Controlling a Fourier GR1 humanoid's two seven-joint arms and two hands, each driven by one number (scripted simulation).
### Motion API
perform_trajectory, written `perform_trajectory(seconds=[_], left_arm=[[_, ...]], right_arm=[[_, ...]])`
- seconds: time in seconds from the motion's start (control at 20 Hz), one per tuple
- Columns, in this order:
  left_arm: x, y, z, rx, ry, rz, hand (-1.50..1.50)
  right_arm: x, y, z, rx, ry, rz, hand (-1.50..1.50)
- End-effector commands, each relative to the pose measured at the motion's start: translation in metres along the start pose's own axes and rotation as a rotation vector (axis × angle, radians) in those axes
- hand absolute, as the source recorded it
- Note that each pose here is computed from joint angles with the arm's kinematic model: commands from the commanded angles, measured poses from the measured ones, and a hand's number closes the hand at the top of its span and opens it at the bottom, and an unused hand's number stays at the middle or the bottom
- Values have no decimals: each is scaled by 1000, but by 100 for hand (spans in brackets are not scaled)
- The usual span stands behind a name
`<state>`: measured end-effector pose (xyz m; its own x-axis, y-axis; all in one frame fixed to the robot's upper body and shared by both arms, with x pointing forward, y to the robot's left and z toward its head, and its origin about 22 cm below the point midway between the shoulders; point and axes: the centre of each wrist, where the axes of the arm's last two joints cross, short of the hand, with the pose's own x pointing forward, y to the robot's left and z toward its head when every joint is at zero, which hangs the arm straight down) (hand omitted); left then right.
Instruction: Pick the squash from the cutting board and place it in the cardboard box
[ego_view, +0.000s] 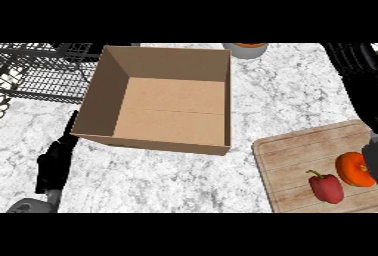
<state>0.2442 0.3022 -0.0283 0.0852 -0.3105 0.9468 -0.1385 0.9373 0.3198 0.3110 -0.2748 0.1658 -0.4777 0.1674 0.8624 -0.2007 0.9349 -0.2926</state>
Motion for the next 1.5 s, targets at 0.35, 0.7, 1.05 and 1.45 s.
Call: perform_trajectory(seconds=[0.35,0.7,1.05,1.45], left_arm=[[28,-2,-5,-22,7,-44,0],[46,0,17,-46,24,-65,0],[30,4,9,-53,22,-76,0],[39,0,1,-54,27,-45,0]], right_arm=[[-20,-86,50,3,156,352,150],[-113,-111,127,-194,115,-55,-150],[-53,-171,118,152,246,421,-150],[-25,-174,105,606,511,671,-150]])
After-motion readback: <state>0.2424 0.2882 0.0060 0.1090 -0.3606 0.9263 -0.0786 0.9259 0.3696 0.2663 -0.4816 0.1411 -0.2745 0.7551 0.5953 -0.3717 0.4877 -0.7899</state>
